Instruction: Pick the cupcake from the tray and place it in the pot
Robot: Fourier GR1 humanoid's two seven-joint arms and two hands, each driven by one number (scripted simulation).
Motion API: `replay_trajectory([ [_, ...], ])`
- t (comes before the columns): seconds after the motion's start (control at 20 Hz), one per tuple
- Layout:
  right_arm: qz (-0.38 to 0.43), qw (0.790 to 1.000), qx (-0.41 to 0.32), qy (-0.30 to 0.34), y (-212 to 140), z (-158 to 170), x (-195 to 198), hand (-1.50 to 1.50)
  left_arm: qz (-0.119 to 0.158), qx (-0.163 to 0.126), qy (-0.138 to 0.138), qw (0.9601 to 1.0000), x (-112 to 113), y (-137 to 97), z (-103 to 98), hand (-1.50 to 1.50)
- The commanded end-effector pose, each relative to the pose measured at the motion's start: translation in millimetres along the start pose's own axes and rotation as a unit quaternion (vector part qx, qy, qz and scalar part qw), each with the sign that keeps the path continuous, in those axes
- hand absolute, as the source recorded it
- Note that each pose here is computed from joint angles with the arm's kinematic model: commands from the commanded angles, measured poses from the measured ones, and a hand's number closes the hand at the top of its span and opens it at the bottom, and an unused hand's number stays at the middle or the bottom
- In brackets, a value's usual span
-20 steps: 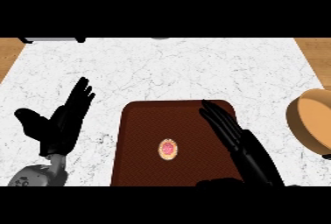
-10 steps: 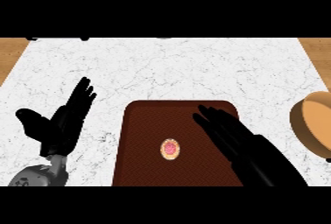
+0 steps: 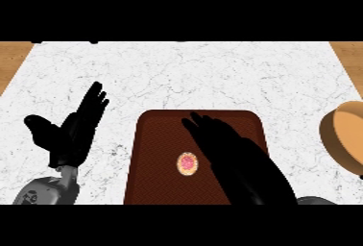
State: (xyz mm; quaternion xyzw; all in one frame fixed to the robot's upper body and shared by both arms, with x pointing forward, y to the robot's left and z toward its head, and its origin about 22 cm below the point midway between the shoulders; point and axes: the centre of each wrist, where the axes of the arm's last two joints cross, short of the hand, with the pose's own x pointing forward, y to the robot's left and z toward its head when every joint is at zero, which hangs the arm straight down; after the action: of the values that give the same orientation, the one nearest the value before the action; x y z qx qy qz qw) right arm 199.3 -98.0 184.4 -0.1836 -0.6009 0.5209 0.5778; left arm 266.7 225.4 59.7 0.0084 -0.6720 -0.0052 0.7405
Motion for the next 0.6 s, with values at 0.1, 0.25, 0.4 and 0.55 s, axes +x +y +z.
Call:
replay_trajectory([
  [0.1, 0.024, 0.995, 0.051, 0.083, 31, -30, -8, -1.5, 0.002, 0.0, 0.002, 1.0, 3, 16, -2, 0.0],
  [0.25, 0.058, 0.991, 0.066, 0.096, 26, -19, -16, -1.5, 0.0, 0.001, 0.0, 1.0, 13, -7, -4, 0.0],
  [0.4, 0.07, 0.989, 0.061, 0.115, 37, -26, -8, -1.5, 0.003, -0.003, -0.005, 1.0, 3, -1, 11, 0.0],
  [0.55, 0.055, 0.99, 0.055, 0.115, 42, -28, 1, -1.5, 0.006, -0.01, 0.006, 0.9999, 2, 4, 3, 0.0],
])
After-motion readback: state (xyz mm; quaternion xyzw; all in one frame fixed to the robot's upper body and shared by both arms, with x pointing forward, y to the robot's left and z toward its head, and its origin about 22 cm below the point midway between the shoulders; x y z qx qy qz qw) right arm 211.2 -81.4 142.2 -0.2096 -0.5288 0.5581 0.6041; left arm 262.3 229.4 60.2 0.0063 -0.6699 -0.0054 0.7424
